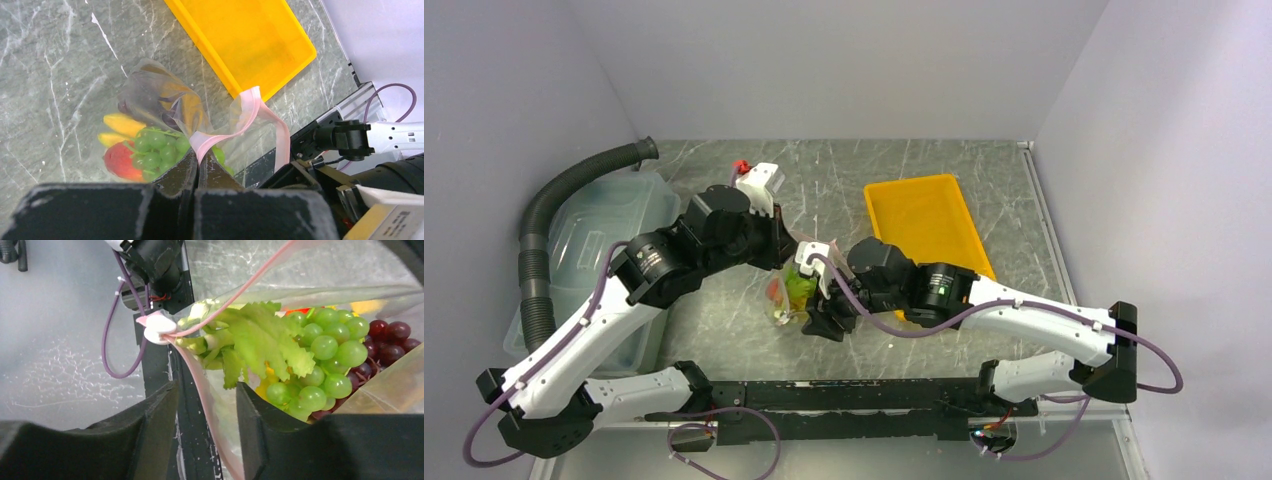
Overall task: Place the food in the zip-top bag and seal the zipper
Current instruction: Adjust the zipper food storage bag at the center of the board.
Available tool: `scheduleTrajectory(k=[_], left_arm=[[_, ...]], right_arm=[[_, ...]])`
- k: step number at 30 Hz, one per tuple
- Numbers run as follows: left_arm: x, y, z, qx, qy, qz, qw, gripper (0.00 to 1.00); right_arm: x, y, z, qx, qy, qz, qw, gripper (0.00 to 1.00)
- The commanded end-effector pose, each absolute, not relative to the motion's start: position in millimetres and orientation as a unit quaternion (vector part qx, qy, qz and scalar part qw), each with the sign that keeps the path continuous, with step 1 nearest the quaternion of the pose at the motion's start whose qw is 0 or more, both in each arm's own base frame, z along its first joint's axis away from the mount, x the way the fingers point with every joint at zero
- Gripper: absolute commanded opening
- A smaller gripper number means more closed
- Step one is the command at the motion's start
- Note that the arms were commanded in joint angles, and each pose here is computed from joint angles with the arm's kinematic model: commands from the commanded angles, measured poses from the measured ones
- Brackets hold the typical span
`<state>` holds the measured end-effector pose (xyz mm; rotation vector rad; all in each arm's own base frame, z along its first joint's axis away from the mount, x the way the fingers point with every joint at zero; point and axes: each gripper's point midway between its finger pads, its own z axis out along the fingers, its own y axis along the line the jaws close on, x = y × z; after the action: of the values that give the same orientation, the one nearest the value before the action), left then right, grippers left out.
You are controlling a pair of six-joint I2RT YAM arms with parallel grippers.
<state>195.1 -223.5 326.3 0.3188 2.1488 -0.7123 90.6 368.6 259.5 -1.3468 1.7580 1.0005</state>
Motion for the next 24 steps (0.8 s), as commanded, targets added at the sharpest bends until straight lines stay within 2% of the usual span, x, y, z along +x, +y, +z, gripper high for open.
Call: scheduleTrajectory(k=[1,4,7,10,14,21,24], left_arm=[[199,-234,372,0.121,0.816,-0.331,0.458,0.0],[199,-233,372,0.122,0.817,-0.327,0.46,0.0],[200,-231,371,0.121,0.818,-0.321,0.461,0.0],[201,-228,370,0.12,0.82,-0.316,0.463,0.0],[201,-227,368,0.118,0.821,-0.313,0.464,0.0],[202,-225,366,0.115,0.822,-0.308,0.466,0.0],[205,-220,365,0.11,0.823,-0.296,0.472,0.08]], right_arm=[[89,370,275,-0.531,0.662,0.372,0.375,0.44],[90,369,276,-0.531,0.668,0.357,0.381,0.34],[90,368,277,-0.531,0.674,0.341,0.385,0.31],[90,366,283,-0.528,0.676,0.329,0.394,0.15],[91,366,288,-0.532,0.674,0.316,0.403,0.0],[88,374,308,-0.536,0.651,0.32,0.431,0.0],[94,375,329,-0.523,0.642,0.323,0.458,0.0]])
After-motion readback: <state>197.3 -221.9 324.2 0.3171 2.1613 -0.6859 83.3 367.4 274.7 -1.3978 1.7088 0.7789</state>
